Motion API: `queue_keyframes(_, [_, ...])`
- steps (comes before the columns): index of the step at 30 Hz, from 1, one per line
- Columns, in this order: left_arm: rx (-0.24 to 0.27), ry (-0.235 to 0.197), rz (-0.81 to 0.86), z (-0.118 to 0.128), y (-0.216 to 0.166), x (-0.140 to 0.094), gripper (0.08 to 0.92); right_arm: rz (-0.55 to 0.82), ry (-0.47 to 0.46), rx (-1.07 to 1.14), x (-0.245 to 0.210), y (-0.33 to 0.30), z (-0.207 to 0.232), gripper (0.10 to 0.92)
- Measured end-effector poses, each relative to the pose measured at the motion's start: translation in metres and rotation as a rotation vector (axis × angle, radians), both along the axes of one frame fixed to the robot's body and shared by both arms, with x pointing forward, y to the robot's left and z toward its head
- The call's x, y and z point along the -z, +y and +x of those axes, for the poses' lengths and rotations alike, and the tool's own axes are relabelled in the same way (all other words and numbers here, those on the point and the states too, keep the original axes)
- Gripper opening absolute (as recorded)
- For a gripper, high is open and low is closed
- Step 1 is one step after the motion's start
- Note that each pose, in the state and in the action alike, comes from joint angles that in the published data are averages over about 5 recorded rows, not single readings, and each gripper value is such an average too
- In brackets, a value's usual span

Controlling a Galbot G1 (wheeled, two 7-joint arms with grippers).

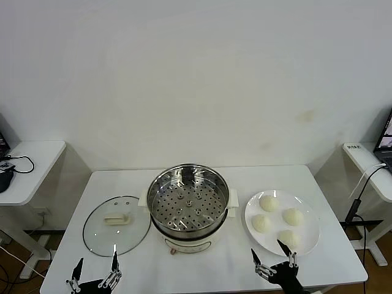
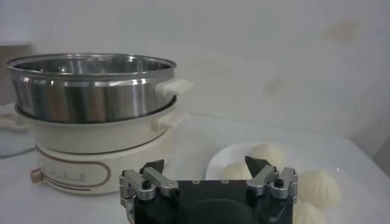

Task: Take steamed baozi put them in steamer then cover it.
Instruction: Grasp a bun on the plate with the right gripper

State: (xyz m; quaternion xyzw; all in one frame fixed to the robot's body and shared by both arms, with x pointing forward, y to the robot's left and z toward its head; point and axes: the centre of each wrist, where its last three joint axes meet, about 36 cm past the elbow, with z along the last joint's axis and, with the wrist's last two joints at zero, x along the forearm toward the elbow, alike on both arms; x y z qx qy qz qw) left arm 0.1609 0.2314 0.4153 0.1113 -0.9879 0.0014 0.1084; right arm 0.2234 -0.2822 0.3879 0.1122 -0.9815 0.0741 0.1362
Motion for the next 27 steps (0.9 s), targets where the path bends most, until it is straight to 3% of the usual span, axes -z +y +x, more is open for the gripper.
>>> queue_keyframes(5, [0.007, -0.004, 0.025, 0.003, 0.0, -0.004, 0.823, -0.092, -0.028, 0.005, -0.007, -0.015, 0.013, 0.823])
queue_keyframes(13, [0.032, -0.002, 0.103, 0.011, 0.003, -0.008, 0.823, -0.404, -0.101, -0.02, -0.033, -0.063, 0.058, 0.823])
queue_keyframes(20, [0.053, -0.002, 0.157, 0.014, 0.005, -0.01, 0.823, -0.701, -0.129, -0.129, -0.067, -0.103, 0.116, 0.823])
queue_keyframes(27, [0.054, -0.002, 0.191, 0.016, 0.009, -0.012, 0.823, -0.928, -0.091, -0.311, -0.102, -0.129, 0.191, 0.823])
